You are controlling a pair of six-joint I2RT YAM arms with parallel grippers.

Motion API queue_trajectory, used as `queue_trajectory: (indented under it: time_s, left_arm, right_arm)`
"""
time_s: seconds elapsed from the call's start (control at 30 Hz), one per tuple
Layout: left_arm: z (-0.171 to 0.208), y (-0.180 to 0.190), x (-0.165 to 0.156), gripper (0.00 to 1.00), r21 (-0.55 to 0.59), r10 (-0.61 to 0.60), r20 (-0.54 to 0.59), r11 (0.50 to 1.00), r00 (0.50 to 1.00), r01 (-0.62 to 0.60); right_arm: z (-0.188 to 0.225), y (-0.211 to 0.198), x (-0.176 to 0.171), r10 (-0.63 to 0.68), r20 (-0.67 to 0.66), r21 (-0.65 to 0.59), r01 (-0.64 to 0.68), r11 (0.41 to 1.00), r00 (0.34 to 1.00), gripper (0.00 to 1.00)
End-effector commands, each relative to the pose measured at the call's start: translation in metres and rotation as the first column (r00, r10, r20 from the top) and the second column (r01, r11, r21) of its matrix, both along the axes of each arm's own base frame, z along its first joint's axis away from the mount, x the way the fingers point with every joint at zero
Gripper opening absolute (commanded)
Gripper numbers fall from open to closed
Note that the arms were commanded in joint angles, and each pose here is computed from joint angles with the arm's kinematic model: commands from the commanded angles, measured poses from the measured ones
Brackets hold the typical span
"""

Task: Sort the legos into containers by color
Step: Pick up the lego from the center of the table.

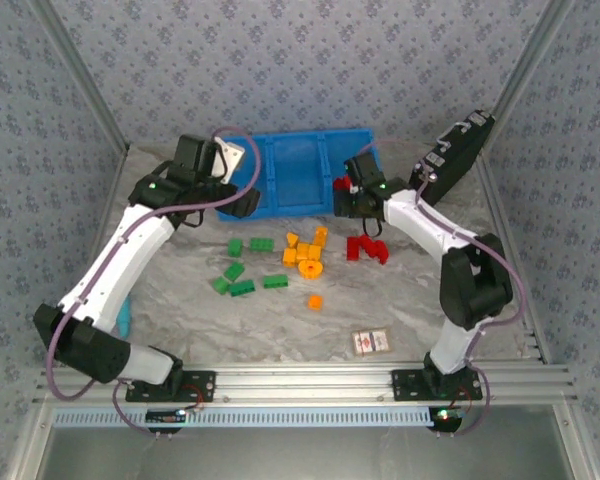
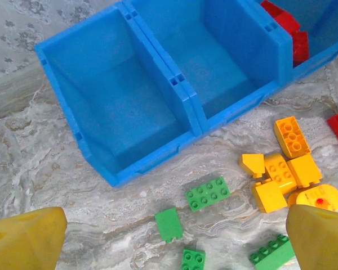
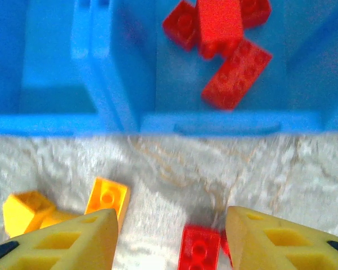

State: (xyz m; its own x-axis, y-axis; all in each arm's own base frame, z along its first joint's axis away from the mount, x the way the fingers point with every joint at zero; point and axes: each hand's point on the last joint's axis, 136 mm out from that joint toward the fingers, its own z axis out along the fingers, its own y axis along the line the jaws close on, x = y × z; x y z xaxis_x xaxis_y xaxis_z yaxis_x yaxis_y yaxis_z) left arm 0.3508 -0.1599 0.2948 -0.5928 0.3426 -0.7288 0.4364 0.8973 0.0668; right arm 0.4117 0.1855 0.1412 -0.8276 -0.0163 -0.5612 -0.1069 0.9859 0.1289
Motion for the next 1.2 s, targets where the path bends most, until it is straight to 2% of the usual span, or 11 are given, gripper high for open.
queue_trajectory:
  time_s: [0.0,0.07,0.13,0.3,0.77,1.17]
  left_arm:
    - [0.012,0.002,-0.015,1.0,-0.056,0.009,0.03,0.998,1.0,-0.007]
    - [0.015,0.004,-0.024,1.0,-0.072,0.009,0.031,0.997,0.999,-0.007]
    - [0.019,0.006,-0.031,1.0,-0.09,0.009,0.041,0.996,0.999,-0.005]
    - [0.024,0.007,-0.04,1.0,-0.122,0.006,0.053,0.993,0.999,0.0]
    - [0.024,0.011,-0.043,1.0,-0.099,0.007,0.059,0.995,0.998,-0.001]
    - [0.025,0.012,-0.039,1.0,-0.047,-0.016,0.069,0.999,0.997,0.02]
  right_arm:
    - [-0.009,-0.004,-0.031,-0.052,-0.018,-0.025,0.052,0.998,0.998,0.55]
    - [-0.01,-0.004,-0.045,-0.071,-0.015,-0.024,0.07,0.997,0.997,0.55]
    - [-0.029,-0.012,-0.065,-0.091,-0.053,-0.046,0.089,0.995,0.994,0.54]
    - [-0.051,-0.022,-0.077,-0.139,-0.084,-0.038,0.136,0.99,0.987,0.54]
    - [-0.087,-0.013,-0.063,-0.156,-0.15,-0.054,0.149,0.987,0.976,0.53]
    - [-0.096,-0.008,-0.04,-0.172,-0.152,-0.106,0.157,0.982,0.973,0.55]
